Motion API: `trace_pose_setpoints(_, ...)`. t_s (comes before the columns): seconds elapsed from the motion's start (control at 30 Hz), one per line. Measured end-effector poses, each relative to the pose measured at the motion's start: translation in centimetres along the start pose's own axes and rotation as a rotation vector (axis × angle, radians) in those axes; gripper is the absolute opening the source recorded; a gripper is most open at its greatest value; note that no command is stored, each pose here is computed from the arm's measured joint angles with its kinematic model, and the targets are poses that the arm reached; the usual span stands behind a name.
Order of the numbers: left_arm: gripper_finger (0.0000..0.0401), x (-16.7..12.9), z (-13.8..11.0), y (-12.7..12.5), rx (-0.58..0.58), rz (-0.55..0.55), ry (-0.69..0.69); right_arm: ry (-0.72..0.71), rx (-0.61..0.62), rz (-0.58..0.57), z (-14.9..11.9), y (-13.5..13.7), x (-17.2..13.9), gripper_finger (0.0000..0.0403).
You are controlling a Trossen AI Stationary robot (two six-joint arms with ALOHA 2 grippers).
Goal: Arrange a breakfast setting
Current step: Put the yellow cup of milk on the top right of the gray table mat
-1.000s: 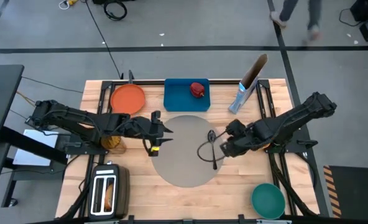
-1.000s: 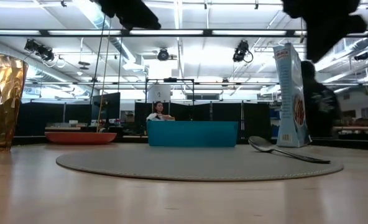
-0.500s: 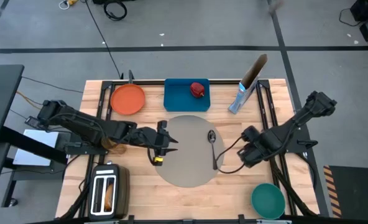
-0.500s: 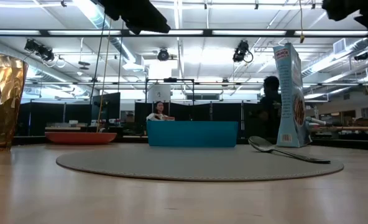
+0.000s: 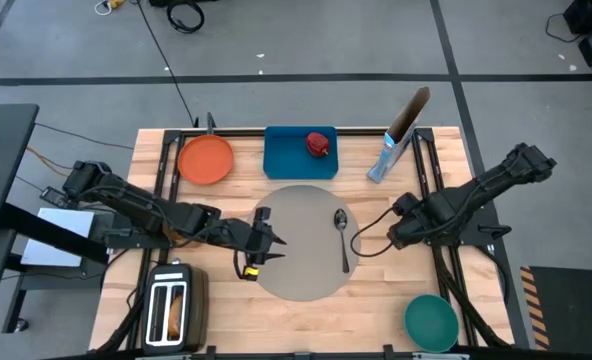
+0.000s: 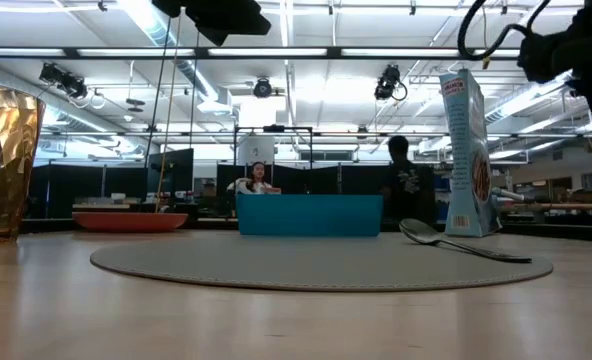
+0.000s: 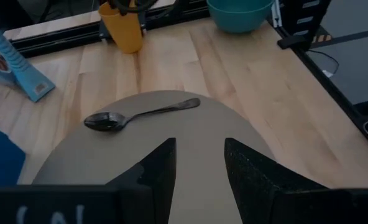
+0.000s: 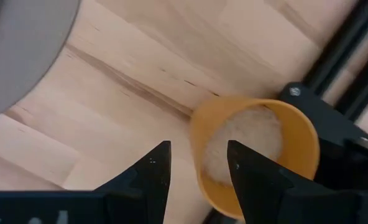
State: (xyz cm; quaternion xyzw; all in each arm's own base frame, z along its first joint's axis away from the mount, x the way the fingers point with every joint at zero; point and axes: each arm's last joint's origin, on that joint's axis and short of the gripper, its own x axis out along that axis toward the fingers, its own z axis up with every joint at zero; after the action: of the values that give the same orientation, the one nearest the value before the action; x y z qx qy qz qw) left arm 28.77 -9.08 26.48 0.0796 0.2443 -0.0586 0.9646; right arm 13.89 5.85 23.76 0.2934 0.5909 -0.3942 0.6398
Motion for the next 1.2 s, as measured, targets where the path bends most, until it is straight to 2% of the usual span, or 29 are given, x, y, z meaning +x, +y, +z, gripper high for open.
trace_pose_setpoints(0.23, 0.0144, 0.0, 0.0, 0.1, -0.003, 0.004, 0.001, 0.062, -0.006, 0.005, 0.3, -0.3, 2.2, 0.0165)
trace_pose_setpoints(0.37, 0.0144, -0.1, -0.1, 0.1, -0.002, 0.004, 0.012, 0.091, -0.026, 0.029, 0.4, 0.2, 3.0, 0.0152)
trace_pose_setpoints(0.53, 0.0144, -1.3, 0.4, 0.5, 0.004, 0.008, -0.006, 0.089, -0.045, 0.038, 0.6, 0.3, 3.1, 0.0105)
trace_pose_setpoints(0.77, 0.0144, -2.6, 0.5, 1.0, 0.004, 0.018, 0.012, 0.096, -0.076, 0.044, 0.7, 0.3, 3.1, 0.0016)
trace_pose_setpoints(0.87, 0.0144, -3.3, 0.3, 1.2, 0.011, 0.018, 0.040, 0.091, -0.111, 0.067, 1.0, 0.5, 2.3, 0.0015)
trace_pose_setpoints(1.0, 0.0144, -4.2, 0.2, 1.4, 0.011, 0.019, 0.057, 0.014, -0.183, 0.117, 1.9, 1.4, 0.2, 0.0015)
trace_pose_setpoints(1.2, 0.0144, -5.4, 0.1, 3.0, -0.041, 0.066, 0.075, -0.108, -0.358, 0.092, 4.6, 4.3, -2.8, 0.0013)
